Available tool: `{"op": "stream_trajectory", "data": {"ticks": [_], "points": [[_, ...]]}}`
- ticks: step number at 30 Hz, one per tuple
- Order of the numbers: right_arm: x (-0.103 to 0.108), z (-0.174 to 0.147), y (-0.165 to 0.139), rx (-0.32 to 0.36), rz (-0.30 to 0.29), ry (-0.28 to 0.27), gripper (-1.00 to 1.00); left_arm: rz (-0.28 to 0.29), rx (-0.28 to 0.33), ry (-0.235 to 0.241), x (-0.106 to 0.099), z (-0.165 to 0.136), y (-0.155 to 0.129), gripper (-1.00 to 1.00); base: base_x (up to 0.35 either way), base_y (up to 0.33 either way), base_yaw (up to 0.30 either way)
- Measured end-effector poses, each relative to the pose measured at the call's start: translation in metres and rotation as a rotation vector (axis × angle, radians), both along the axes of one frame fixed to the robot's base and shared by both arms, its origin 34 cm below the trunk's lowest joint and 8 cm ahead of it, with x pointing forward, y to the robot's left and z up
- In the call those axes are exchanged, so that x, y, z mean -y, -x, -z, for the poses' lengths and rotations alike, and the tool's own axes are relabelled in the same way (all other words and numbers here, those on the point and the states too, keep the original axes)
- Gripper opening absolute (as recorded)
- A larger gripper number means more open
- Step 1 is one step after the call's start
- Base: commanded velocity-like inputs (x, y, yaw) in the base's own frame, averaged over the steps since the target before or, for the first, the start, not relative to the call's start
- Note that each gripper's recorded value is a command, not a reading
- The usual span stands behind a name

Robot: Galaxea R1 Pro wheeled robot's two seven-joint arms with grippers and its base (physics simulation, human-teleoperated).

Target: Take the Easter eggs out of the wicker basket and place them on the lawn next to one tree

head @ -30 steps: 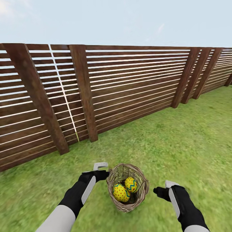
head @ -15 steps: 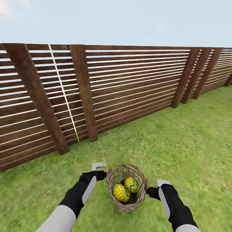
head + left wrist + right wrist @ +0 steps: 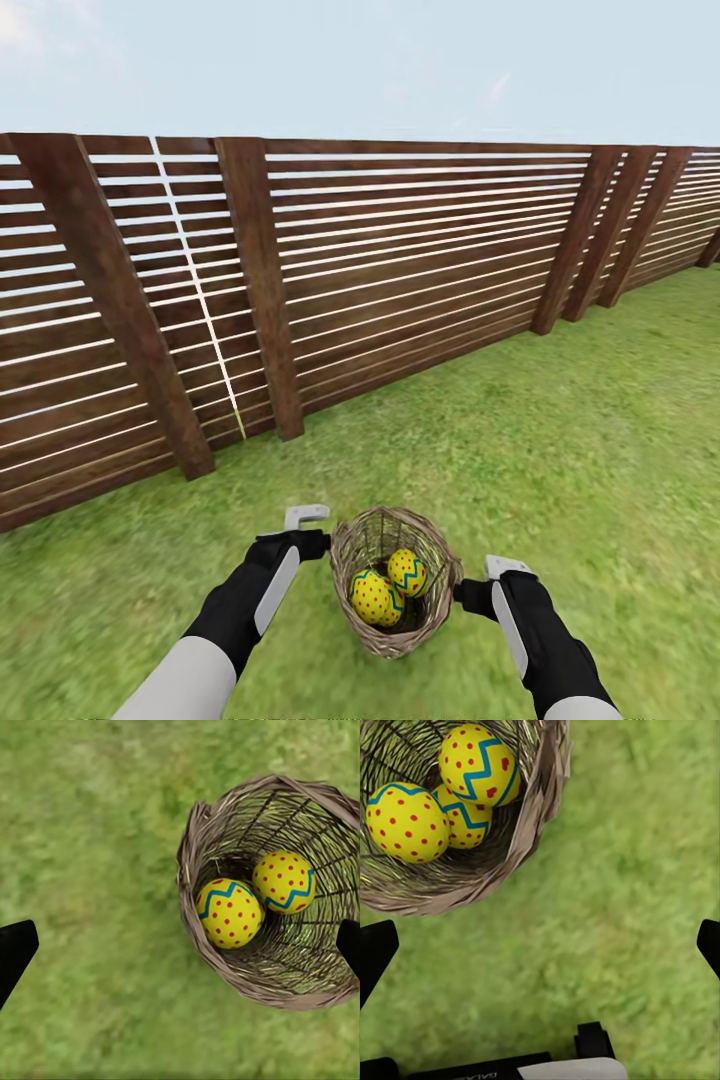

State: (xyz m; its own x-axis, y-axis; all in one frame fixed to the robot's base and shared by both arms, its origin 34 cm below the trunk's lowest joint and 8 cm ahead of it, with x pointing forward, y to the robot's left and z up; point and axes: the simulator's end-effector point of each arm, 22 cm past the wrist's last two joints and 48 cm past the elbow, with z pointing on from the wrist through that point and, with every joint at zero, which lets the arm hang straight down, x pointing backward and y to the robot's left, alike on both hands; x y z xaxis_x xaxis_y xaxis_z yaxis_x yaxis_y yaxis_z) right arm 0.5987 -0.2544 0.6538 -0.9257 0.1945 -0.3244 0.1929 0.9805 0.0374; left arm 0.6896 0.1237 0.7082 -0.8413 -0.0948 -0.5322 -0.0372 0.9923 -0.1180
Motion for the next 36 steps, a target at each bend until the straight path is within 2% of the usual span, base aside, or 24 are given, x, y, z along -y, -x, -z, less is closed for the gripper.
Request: {"op": "stream_trajectory", "data": {"ticks": [36], "points": [[-0.001, 0.025, 0.015, -0.062, -0.002, 0.0, 1.0, 0.004, -0.056, 0.01, 0.006, 0.029, 0.011, 1.0, 0.0, 0.0, 0.0]]}}
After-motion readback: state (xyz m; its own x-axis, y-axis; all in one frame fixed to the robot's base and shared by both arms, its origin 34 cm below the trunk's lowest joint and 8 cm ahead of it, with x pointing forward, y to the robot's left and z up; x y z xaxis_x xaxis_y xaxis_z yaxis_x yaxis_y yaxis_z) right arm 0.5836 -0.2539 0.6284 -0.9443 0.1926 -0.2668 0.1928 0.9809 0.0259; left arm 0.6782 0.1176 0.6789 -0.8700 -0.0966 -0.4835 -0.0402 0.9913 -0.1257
